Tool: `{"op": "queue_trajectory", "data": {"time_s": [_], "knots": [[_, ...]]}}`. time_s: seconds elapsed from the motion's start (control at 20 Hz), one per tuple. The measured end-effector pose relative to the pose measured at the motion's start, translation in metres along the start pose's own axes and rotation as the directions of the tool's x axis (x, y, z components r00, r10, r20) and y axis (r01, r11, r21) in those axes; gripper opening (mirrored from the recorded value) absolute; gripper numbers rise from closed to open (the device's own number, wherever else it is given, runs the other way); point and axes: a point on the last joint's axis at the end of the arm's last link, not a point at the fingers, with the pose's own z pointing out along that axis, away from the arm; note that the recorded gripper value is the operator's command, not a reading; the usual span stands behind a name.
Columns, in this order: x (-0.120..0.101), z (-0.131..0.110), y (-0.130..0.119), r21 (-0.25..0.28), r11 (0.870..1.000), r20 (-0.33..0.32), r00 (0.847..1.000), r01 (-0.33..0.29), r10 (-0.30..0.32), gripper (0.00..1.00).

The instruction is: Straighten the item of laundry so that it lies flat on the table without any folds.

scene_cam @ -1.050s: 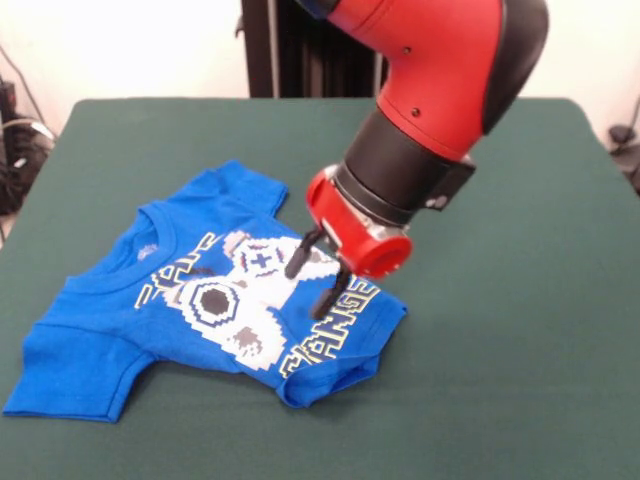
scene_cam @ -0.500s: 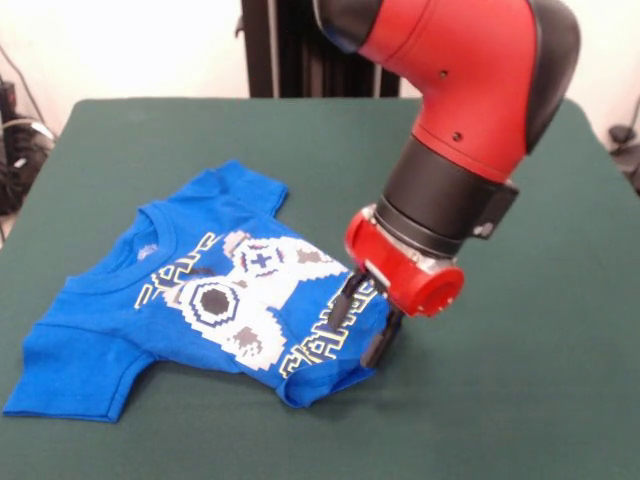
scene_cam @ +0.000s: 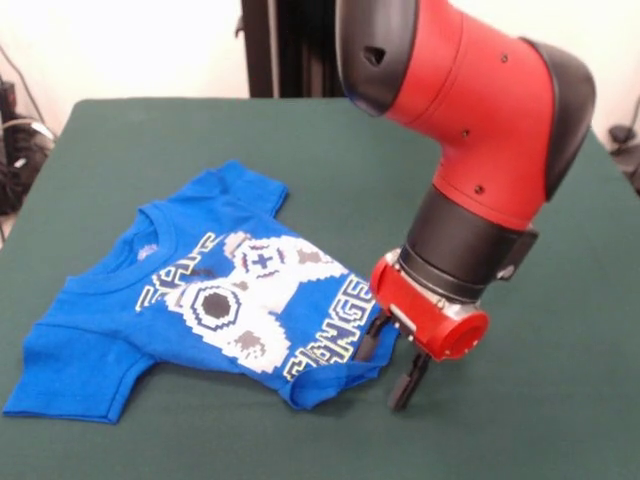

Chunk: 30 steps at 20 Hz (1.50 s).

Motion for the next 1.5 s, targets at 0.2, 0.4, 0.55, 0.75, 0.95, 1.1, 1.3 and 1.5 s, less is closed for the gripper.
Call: {"op": "queue_trajectory", "data": {"time_s": [0.2, 0.4, 0.55, 0.75, 0.95, 1.1, 1.3, 1.5], "knots": [[-0.005, -0.001, 0.007, -0.011, 1.000, 0.019, 1.000, 0.006, -0.006, 1.00], [-0.004, 0.002, 0.015, -0.020, 1.000, 0.034, 0.999, 0.013, -0.012, 1.00], [-0.003, 0.003, 0.018, -0.016, 1.000, 0.045, 0.999, 0.023, -0.022, 1.00], [0.001, 0.002, 0.020, -0.008, 0.999, 0.064, 0.997, 0.044, -0.044, 1.00], [0.005, -0.001, 0.024, -0.013, 0.999, 0.061, 0.997, 0.039, -0.038, 1.00], [0.007, -0.002, 0.026, -0.019, 1.000, 0.048, 0.999, 0.021, -0.020, 1.00], [0.008, -0.006, 0.032, -0.035, 0.999, 0.005, 1.000, -0.028, 0.029, 1.00], [0.014, -0.015, 0.038, -0.036, 0.994, -0.074, 0.992, -0.102, 0.099, 1.00]]}}
